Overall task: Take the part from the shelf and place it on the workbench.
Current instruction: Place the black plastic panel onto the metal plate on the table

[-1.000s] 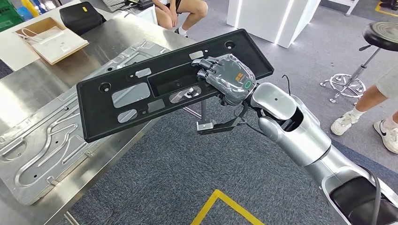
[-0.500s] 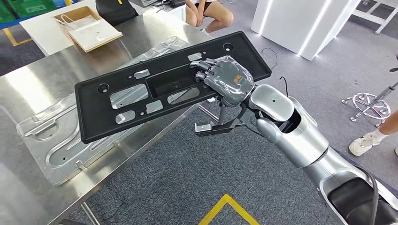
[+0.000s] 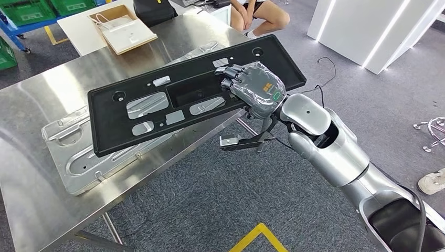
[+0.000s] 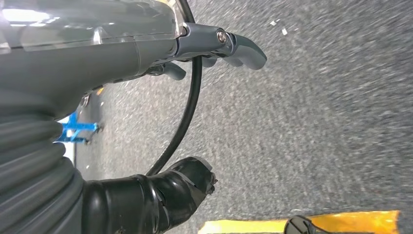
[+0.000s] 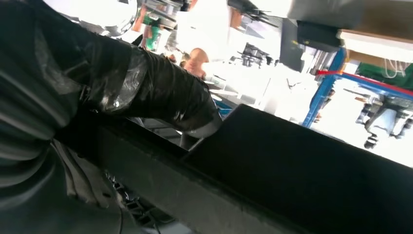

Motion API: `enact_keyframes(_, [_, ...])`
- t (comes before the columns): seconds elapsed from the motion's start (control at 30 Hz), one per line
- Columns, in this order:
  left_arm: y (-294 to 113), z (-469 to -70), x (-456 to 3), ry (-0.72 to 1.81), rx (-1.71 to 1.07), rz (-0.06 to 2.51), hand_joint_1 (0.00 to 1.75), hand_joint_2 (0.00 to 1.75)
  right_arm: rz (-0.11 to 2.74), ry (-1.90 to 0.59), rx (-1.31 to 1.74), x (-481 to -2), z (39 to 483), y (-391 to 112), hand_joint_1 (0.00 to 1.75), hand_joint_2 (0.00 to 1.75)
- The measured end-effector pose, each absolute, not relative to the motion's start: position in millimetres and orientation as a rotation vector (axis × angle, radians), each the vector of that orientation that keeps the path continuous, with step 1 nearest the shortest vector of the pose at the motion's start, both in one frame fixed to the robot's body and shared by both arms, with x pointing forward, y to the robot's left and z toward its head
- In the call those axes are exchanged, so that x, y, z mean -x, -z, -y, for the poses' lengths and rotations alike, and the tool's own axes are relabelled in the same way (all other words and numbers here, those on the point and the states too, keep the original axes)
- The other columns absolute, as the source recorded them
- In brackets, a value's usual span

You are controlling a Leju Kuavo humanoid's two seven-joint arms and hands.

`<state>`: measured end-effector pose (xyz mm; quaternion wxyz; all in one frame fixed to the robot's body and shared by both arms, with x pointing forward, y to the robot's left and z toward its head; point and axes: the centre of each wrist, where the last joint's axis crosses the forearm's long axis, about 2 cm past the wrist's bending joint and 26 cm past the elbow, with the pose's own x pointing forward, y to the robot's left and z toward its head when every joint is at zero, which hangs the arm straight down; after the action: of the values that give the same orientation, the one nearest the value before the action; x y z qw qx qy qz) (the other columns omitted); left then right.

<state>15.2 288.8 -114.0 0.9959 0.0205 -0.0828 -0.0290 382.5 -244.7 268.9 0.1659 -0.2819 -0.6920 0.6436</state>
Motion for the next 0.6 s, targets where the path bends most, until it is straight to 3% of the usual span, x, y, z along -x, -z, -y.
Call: enact_keyframes(0.6, [114.0,-289.0,-15.5,0.062,-0.04,0.165,0.0,1.75,1.978,-1.831,0.762,-382.3,245.4,-267.2,1.75,1.75])
